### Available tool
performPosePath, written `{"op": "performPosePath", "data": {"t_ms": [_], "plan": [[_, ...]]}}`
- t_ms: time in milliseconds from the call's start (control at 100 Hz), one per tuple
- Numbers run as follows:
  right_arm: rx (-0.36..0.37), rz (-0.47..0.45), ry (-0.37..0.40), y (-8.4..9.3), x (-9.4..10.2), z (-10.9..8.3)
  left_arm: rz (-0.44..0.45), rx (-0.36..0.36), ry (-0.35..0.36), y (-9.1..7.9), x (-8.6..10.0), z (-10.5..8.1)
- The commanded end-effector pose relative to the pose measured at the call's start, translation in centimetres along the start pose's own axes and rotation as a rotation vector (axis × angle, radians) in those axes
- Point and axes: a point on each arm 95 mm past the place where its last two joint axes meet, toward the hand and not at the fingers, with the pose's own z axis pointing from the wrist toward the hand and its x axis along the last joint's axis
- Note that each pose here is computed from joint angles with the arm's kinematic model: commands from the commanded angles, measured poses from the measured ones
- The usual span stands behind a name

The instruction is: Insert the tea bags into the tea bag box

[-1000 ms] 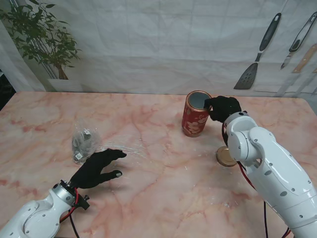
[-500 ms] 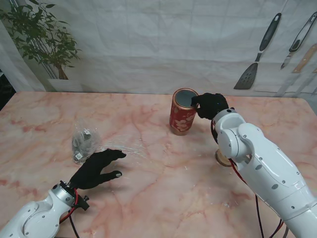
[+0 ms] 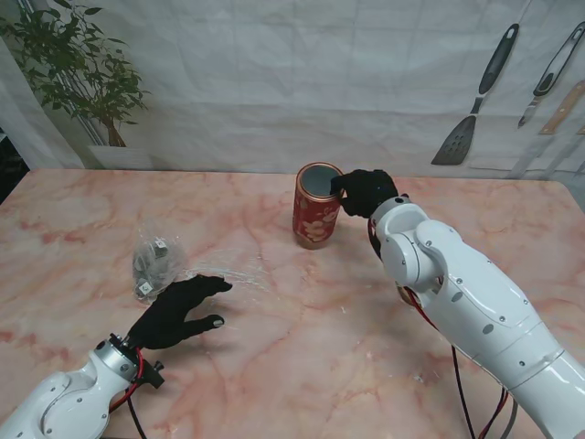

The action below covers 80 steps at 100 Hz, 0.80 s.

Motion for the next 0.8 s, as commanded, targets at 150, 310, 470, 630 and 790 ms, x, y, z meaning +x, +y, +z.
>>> {"op": "performPosePath", "data": {"t_ms": [150,310,470,630,790], "plan": [[0.009,0.005,0.016,0.0,1.2,1.1,-0.002,-0.008,0.001,0.0,0.1,0.0],[0.027,0.003,0.016,-0.2,1.5,1.6,-0.003,-0.009,0.000,0.0,0.1,0.0],[0.044,0.005,0.009,-0.3,1.5,1.9,-0.005,-0.009,-0.002,0.0,0.1,0.0],[0.045,0.015,0.002,-0.5,1.5,2.1,-0.007,-0.011,-0.002,0.0,0.1,0.0],[0.065,0.029,0.006,-0.7,1.6,2.1,-0.006,-0.011,-0.002,0.0,0.0,0.0]]}}
